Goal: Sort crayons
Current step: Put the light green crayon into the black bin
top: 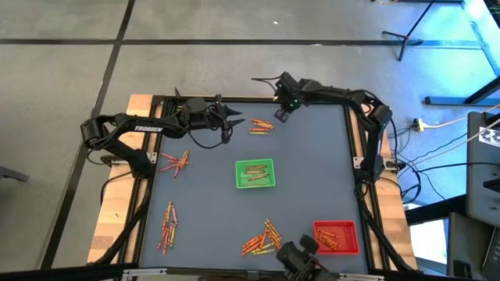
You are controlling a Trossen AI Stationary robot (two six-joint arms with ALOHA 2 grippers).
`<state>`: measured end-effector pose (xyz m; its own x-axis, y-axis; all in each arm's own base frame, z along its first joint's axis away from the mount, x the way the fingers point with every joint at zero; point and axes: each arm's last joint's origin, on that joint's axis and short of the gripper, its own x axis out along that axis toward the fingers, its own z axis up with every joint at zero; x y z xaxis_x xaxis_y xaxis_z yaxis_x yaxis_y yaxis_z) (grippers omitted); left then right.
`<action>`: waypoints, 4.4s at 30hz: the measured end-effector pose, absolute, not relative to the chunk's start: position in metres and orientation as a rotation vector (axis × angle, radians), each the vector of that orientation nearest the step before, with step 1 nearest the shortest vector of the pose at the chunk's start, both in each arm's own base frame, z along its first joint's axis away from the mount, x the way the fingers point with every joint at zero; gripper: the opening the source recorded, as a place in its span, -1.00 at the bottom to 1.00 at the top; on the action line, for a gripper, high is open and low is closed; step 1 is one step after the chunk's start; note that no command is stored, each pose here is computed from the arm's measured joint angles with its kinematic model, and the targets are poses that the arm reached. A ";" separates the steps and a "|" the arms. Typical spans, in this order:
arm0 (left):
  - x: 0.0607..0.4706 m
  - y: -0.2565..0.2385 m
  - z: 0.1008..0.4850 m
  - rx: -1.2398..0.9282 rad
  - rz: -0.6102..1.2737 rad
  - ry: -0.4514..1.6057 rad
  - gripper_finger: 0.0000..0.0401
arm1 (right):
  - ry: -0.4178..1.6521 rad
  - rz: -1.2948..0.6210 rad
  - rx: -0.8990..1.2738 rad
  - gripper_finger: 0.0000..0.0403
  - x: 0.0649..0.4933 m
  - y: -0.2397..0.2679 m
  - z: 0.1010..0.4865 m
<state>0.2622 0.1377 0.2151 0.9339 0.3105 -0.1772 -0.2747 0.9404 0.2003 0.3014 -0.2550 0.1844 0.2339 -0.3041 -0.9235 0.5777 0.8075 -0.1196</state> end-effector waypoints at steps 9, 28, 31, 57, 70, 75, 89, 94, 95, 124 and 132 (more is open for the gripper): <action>0.262 0.138 0.215 0.166 0.301 0.208 -0.44 | 1.115 -0.635 0.484 0.01 0.298 -0.259 0.184; 0.262 0.138 0.216 0.158 0.303 0.202 -0.44 | 1.194 -0.650 0.504 -0.40 0.306 -0.265 0.143; 0.262 0.138 0.215 0.158 0.303 0.203 -0.44 | 1.218 -0.642 0.474 -0.58 0.305 -0.264 0.143; 0.267 0.128 0.215 0.186 0.264 0.208 -0.44 | 1.084 -0.512 0.132 -0.94 0.310 -0.210 0.215; 0.268 0.126 0.215 0.161 0.236 0.199 -0.44 | 0.556 -0.344 -0.061 -0.96 0.260 -0.149 0.220; 0.270 0.122 0.217 0.129 0.203 0.168 -0.32 | 0.407 -0.207 -0.159 -0.96 0.268 -0.132 0.225; 0.291 0.104 0.212 0.131 0.112 0.022 -0.13 | 0.245 -0.053 -0.316 -0.96 0.296 -0.081 0.235; 0.297 0.097 0.212 0.146 0.073 -0.025 -0.13 | 0.259 -0.068 -0.331 -0.96 0.298 -0.079 0.232; 0.298 0.096 0.214 0.149 0.058 -0.033 -0.13 | 0.260 -0.067 -0.332 -0.96 0.299 -0.079 0.231; 0.303 0.088 0.220 0.189 0.059 -0.060 -0.97 | 0.181 0.031 -0.301 -0.91 0.301 -0.077 0.235; 0.303 0.088 0.219 0.198 0.087 -0.041 -0.98 | 0.216 0.034 -0.251 -0.46 0.299 -0.076 0.234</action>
<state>0.3031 0.0883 0.2186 0.9954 0.0819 0.0489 -0.0899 0.9767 0.1947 0.2992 -0.0761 0.2335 0.9764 0.0065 -0.2159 -0.0601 0.9682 -0.2427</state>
